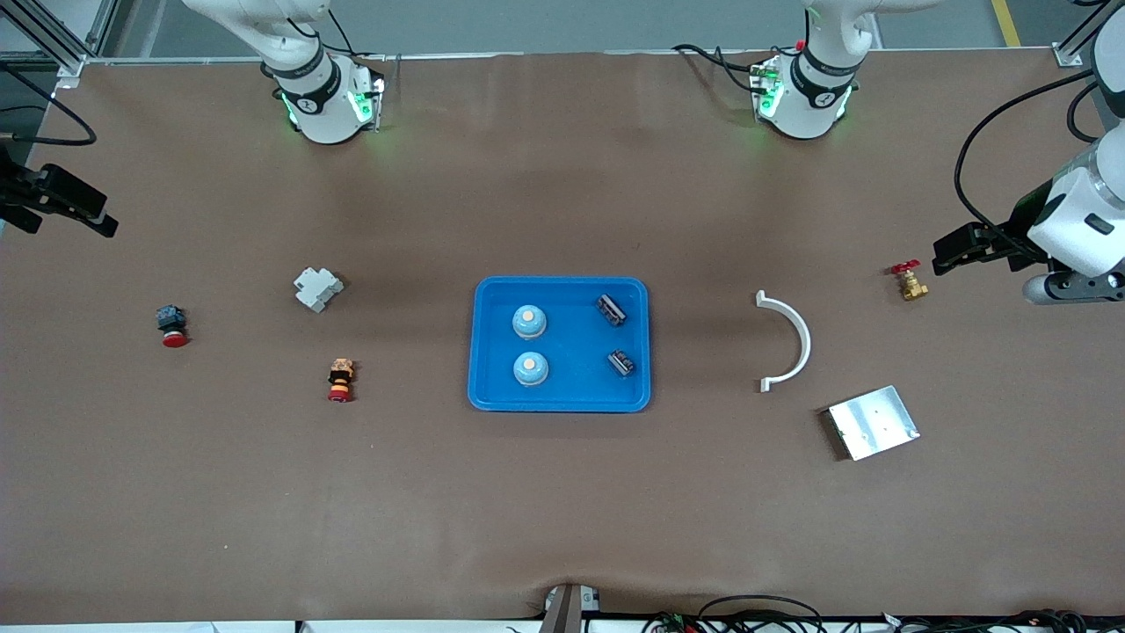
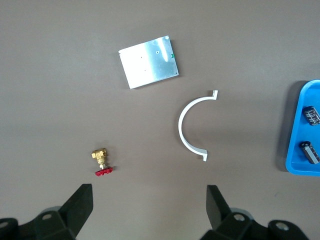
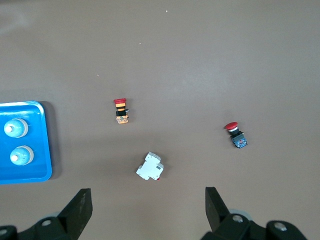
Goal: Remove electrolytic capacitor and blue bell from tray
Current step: 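Move the right gripper to the bells while the left gripper reaches the capacitors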
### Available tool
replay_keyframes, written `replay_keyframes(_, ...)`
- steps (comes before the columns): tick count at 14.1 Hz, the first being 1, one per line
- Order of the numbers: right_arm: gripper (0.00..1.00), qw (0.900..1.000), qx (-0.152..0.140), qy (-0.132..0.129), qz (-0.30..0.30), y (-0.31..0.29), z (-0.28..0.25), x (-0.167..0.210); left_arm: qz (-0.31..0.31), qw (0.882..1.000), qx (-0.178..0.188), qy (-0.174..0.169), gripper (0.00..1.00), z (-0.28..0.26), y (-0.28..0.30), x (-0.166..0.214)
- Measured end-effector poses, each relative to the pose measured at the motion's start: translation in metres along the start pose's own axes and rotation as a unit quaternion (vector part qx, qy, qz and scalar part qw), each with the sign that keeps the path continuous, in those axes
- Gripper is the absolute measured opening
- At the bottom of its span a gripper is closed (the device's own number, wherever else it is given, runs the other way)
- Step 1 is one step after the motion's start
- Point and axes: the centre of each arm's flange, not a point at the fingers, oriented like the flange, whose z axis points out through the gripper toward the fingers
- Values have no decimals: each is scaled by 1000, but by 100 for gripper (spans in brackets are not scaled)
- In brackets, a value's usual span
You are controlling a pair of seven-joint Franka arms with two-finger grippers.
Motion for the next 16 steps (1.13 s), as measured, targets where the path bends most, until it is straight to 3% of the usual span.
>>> replay_keyframes(16, 100, 1000, 0, -5, -3, -4, 6, 0, -25, 1000, 1, -9, 100, 9, 10, 2)
